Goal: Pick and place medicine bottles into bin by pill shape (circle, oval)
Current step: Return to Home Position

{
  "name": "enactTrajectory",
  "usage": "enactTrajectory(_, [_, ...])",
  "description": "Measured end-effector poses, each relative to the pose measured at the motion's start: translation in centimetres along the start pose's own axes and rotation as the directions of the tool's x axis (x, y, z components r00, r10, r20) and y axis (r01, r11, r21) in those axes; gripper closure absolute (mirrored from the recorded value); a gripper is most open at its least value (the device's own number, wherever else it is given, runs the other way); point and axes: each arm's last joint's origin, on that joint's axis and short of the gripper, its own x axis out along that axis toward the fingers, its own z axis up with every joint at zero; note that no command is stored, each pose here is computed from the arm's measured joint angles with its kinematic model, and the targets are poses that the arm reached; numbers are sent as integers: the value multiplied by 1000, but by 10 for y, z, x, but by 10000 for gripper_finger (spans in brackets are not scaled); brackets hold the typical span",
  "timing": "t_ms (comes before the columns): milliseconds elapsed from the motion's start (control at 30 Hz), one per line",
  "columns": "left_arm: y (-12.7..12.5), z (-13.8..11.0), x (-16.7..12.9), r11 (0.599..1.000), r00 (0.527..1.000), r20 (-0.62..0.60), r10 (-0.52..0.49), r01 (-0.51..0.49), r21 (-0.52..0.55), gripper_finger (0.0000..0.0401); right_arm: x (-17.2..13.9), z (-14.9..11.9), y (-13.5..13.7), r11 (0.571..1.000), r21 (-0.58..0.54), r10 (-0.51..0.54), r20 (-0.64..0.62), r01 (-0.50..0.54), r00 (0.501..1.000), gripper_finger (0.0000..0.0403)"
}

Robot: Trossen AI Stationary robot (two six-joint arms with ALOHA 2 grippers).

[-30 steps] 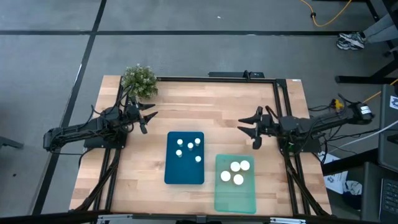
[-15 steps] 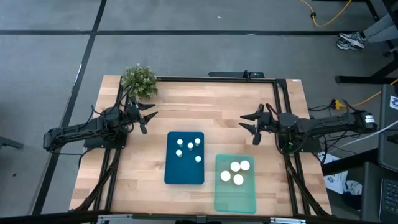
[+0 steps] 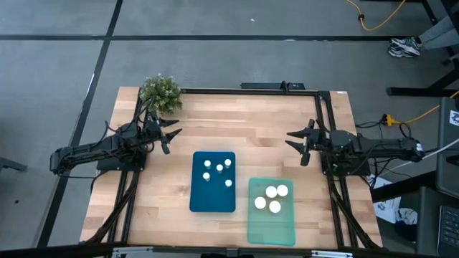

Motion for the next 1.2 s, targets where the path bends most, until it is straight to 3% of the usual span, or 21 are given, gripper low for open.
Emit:
enactTrajectory(167, [0, 0, 0, 1000, 1000, 0, 0, 0, 0, 224, -11, -2, -5, 997, 31, -66, 13, 65, 998, 244])
enactTrajectory(633, [0, 0, 0, 1000, 1000, 0, 0, 0, 0, 224, -14, -8, -6, 997, 39, -63, 73, 60, 995, 244])
enactTrajectory(1100, [0, 0, 0, 1000, 1000, 0, 0, 0, 0, 224, -14, -12, -7, 997, 9, -73, 32, 73, 997, 244])
enactTrajectory(1200, [0, 0, 0, 1000, 1000, 0, 0, 0, 0, 224, -14, -12, -6, 990, 124, -67, 32, 62, 997, 244])
